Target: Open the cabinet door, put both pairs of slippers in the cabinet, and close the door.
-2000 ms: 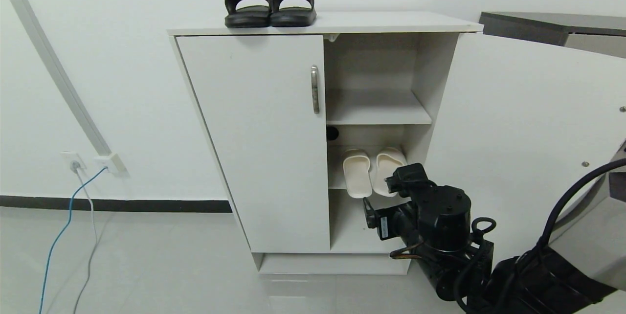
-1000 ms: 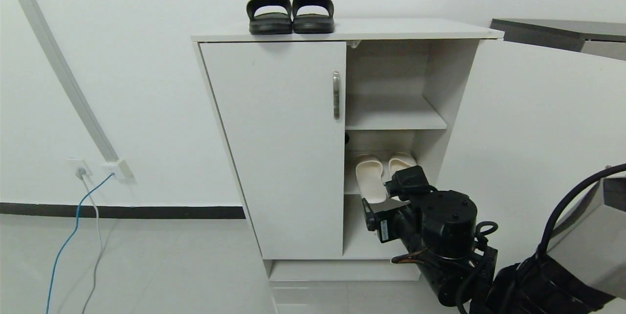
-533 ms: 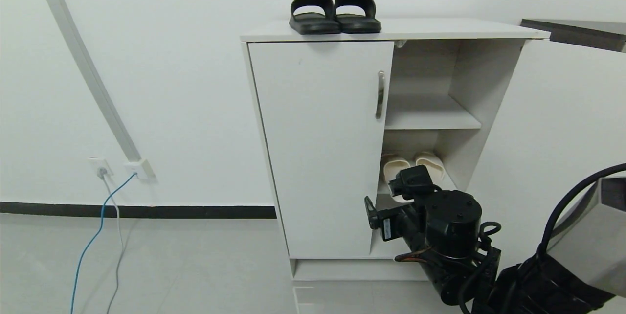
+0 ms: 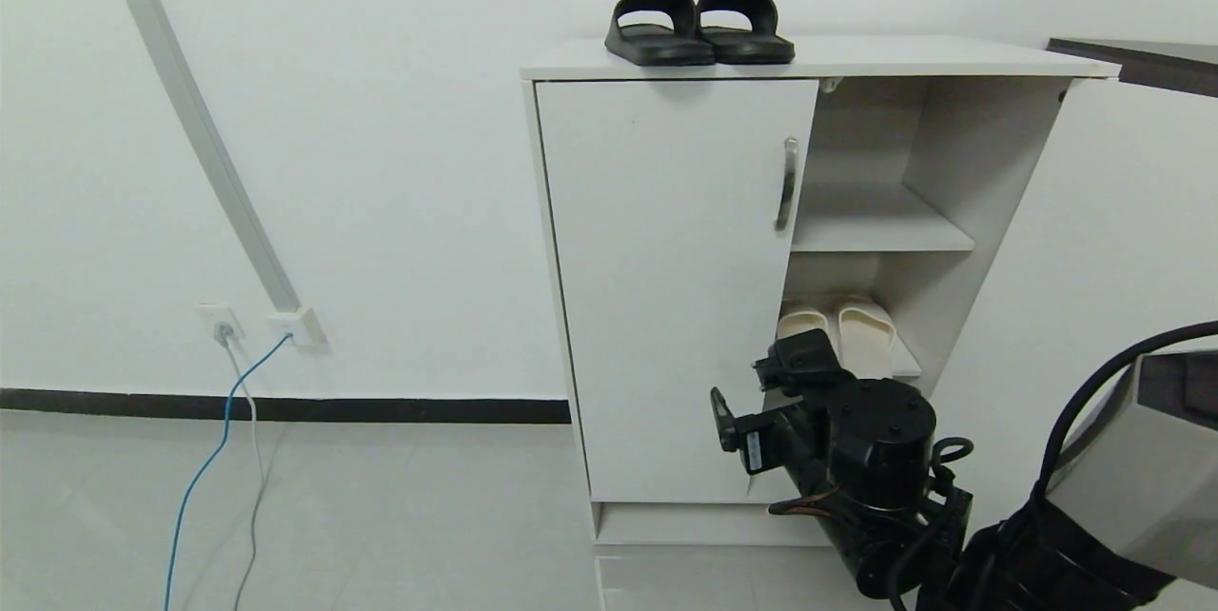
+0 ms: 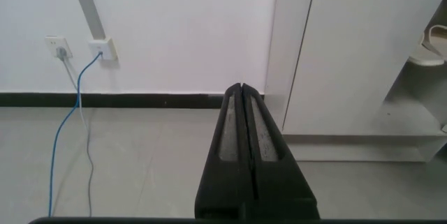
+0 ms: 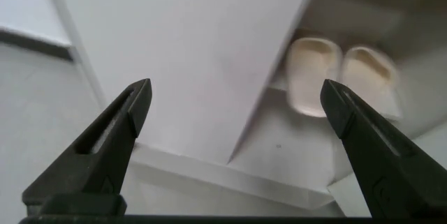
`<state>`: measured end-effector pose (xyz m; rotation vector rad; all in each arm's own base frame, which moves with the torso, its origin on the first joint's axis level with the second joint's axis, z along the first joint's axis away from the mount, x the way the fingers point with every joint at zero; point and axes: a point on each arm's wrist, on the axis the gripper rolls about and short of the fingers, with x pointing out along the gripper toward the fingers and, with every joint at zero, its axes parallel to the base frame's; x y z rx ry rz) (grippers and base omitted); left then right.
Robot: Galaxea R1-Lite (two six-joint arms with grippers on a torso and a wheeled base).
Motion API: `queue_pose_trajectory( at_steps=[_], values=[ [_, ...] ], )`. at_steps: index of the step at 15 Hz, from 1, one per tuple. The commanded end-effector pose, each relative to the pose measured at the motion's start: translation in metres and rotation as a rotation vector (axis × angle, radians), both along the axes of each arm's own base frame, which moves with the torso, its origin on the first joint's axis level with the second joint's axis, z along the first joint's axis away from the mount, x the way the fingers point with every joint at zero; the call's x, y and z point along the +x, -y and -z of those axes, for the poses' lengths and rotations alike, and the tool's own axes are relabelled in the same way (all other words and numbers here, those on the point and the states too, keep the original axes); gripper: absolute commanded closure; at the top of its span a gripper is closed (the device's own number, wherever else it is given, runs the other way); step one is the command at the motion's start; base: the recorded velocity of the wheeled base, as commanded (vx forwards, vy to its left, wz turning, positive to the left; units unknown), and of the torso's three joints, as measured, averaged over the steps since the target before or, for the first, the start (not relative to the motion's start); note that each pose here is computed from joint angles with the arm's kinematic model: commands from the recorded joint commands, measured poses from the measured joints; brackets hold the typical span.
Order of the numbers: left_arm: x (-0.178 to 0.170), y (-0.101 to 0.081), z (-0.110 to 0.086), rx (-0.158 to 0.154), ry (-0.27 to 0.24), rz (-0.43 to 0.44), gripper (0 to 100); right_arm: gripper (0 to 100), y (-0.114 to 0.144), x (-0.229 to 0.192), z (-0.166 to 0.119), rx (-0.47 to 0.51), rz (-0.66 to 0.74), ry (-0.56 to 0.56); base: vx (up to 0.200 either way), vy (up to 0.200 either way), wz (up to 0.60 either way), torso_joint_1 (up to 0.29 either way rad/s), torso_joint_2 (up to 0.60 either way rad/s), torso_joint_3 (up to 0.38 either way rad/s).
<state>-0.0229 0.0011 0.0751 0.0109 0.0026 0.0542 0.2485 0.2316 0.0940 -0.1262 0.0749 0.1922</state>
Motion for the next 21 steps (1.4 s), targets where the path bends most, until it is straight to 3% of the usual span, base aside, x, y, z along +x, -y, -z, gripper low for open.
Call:
queue_pose_trajectory(
  at_steps=[1,14,21],
  values=[
    [0.0001,0.0000,0.0000,0.000,-0.001,-0.001,100,0,0.0002,0.0008,0.0027,-0.007,0.001,-0.006,0.000,0.000,0.00,0.000,0.00,0.000],
    [-0.0001,0.0000,-0.0005,0.000,0.001,0.001,100,0,-0.0007,0.0010,0.0043,-0.009,0.004,-0.008,0.000,0.000,0.00,0.000,0.00,0.000],
    [-0.0001,0.0000,-0.0005,0.000,0.001,0.001,100,0,-0.0002,0.0006,0.0038,-0.006,0.006,-0.005,0.000,0.000,0.00,0.034,-0.35,-0.325]
  ],
)
